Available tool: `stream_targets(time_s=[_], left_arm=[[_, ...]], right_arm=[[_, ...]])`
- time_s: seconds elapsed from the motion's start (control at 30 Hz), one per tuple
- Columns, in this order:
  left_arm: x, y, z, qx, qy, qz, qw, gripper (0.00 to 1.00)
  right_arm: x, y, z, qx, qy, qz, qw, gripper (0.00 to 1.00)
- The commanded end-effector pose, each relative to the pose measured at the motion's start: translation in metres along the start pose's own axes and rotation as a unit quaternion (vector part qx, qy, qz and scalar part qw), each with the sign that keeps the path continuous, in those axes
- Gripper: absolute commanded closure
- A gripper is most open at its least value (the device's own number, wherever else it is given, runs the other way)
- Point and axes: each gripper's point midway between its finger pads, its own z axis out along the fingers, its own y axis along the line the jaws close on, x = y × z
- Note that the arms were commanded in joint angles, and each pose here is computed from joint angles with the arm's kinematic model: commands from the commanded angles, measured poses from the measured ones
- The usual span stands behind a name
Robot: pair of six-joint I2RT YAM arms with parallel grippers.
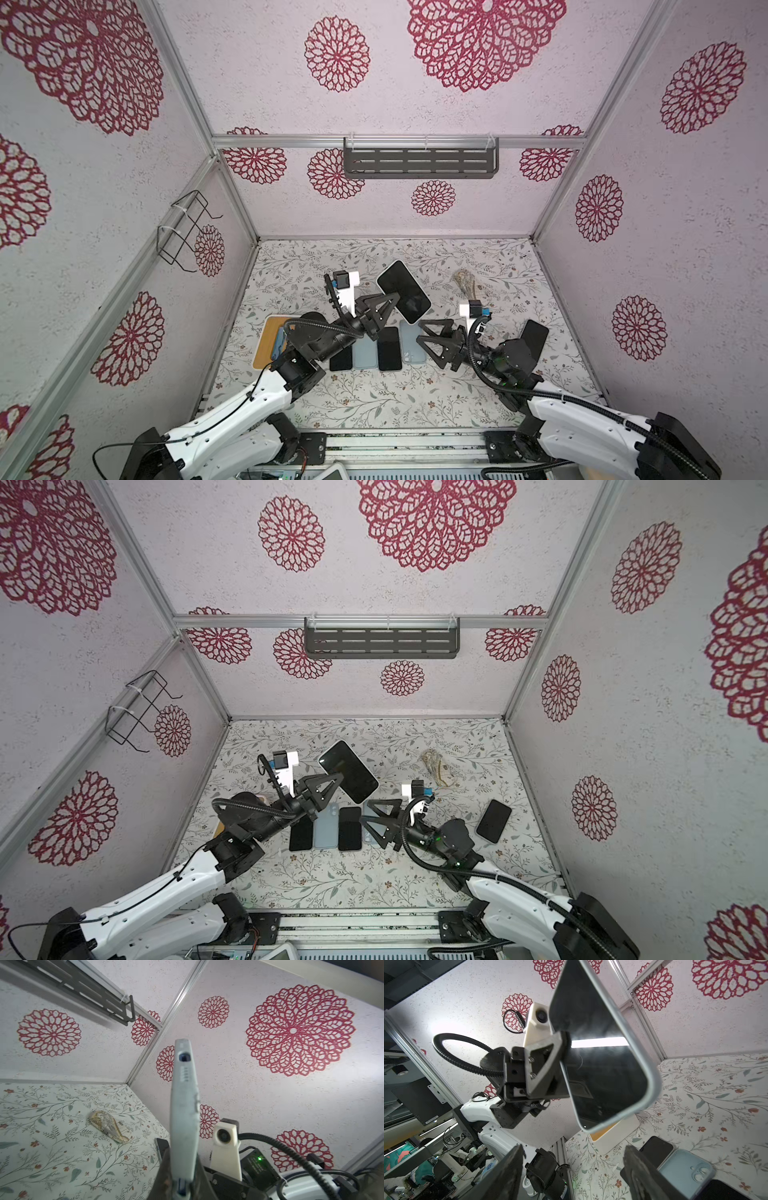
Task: Take the phone out of the phone case
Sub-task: Remove the phone case from the phone.
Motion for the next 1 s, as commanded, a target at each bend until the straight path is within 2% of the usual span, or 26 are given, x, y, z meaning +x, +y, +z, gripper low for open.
stream_targets(time_s=[0.0, 0.3, 0.7, 0.97], left_arm=[[-0.041, -0.02, -0.003, 0.019, -0.091, 0.019, 0.995, 1.0], [-0.043, -0.026, -0.003, 0.054, -0.12, -0.026, 0.991, 1.0], [-0.038, -0.031, -0.01, 0.088, -0.126, -0.066, 0.986, 1.0], [-0.037, -0.031, -0.017, 0.103, -0.138, -0.086, 0.981, 1.0]], right_arm=[[-0.032, 0.03, 0.006, -0.053, -0.061, -0.038, 0.996, 0.24], [-0.025, 0.027, 0.017, -0.068, -0.048, -0.026, 0.996, 0.35], [-0.029, 0.021, 0.017, -0.057, -0.058, -0.026, 0.996, 0.47], [-0.036, 0.016, 0.015, -0.053, -0.067, -0.02, 0.996, 0.49]])
